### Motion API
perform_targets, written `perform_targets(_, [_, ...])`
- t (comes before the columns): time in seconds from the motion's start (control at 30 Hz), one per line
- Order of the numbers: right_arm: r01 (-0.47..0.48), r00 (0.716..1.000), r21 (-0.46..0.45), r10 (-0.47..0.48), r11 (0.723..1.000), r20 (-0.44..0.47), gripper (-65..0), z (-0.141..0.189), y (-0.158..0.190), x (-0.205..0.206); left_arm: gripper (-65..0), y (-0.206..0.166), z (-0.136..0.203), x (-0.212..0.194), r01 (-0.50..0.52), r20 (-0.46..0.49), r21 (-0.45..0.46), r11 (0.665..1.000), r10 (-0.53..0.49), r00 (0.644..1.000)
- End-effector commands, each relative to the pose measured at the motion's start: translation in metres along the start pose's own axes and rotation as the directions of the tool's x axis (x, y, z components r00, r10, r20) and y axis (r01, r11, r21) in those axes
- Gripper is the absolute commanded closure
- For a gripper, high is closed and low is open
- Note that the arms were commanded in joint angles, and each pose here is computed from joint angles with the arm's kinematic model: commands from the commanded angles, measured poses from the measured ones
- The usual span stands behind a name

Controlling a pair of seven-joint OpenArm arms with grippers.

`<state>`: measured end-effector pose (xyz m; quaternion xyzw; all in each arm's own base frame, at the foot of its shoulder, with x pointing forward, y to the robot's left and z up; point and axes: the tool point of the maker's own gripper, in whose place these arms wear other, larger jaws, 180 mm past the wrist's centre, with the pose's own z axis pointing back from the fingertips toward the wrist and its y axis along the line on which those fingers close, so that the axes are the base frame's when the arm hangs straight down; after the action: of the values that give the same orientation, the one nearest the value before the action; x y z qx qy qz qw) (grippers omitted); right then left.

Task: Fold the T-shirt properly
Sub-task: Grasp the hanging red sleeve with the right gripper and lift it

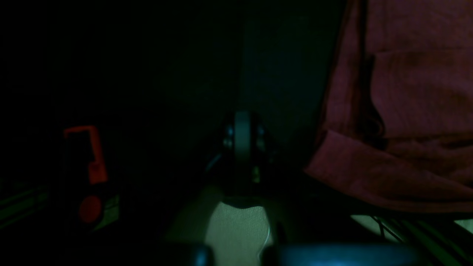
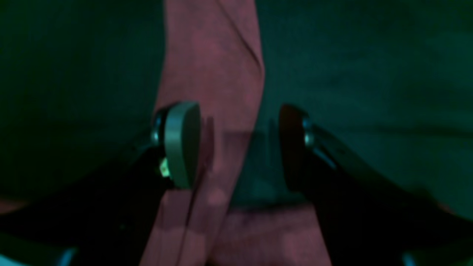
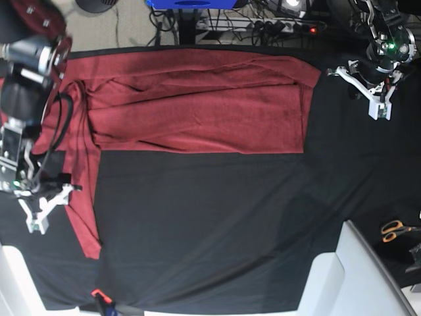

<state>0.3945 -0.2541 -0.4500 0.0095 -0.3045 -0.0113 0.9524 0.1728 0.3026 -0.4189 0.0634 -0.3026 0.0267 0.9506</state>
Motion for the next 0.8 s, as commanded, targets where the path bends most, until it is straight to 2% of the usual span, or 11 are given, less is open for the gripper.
perform_targets(0.0, [0.012, 0.999, 0.018, -0.012, 1.0, 0.042, -32.3, -0.002, 0.0, 0.018, 0.0, 0.004, 0.003, 0.009, 0.007, 0.034, 0.009, 1.0, -0.007, 0.999])
perform_targets(0.23, [0.101, 0.994, 0.05, -0.102, 0.994, 0.029, -32.1, -0.028, -0.01, -0.008, 0.0, 0.004, 0.004, 0.004, 0.008, 0.022, 0.009, 1.0, -0.009, 1.0])
perform_targets(0.57, [0.116, 0.993, 0.031, -0.117, 0.993, 0.016, -30.9, -0.028, -0.026, -0.019, 0.0, 0.004, 0.004, 0.004, 0.007, 0.023, 0.009, 1.0, -0.007, 1.0])
perform_targets(0.6, [0.116, 0.993, 0.034, -0.116, 0.993, 0.0, -27.8, -0.028, -0.024, -0.022, 0.0, 0.004, 0.004, 0.004, 0.007, 0.023, 0.009, 1.0, -0.007, 1.0])
perform_targets(0.63, [0.114, 0.993, 0.039, -0.114, 0.993, -0.018, -21.0, -0.029, -0.022, -0.027, 0.0, 0.003, 0.004, 0.005, 0.007, 0.025, 0.007, 1.0, -0.008, 1.0])
perform_targets(0.7, [0.11, 0.993, 0.041, -0.108, 0.993, -0.036, -3.6, -0.029, -0.02, -0.032, 0.0, 0.002, 0.003, 0.005, 0.008, 0.024, 0.004, 1.0, -0.008, 1.0])
perform_targets(0.73, [0.109, 0.993, 0.044, -0.108, 0.993, -0.037, 0.0, -0.029, -0.018, -0.032, 0.0, 0.002, 0.003, 0.005, 0.008, 0.024, 0.004, 1.0, -0.008, 1.0])
perform_targets(0.77, [0.109, 0.993, 0.053, -0.107, 0.993, -0.041, -0.2, -0.031, -0.013, -0.033, 0.0, 0.002, 0.003, 0.005, 0.008, 0.024, 0.004, 1.0, -0.008, 1.0])
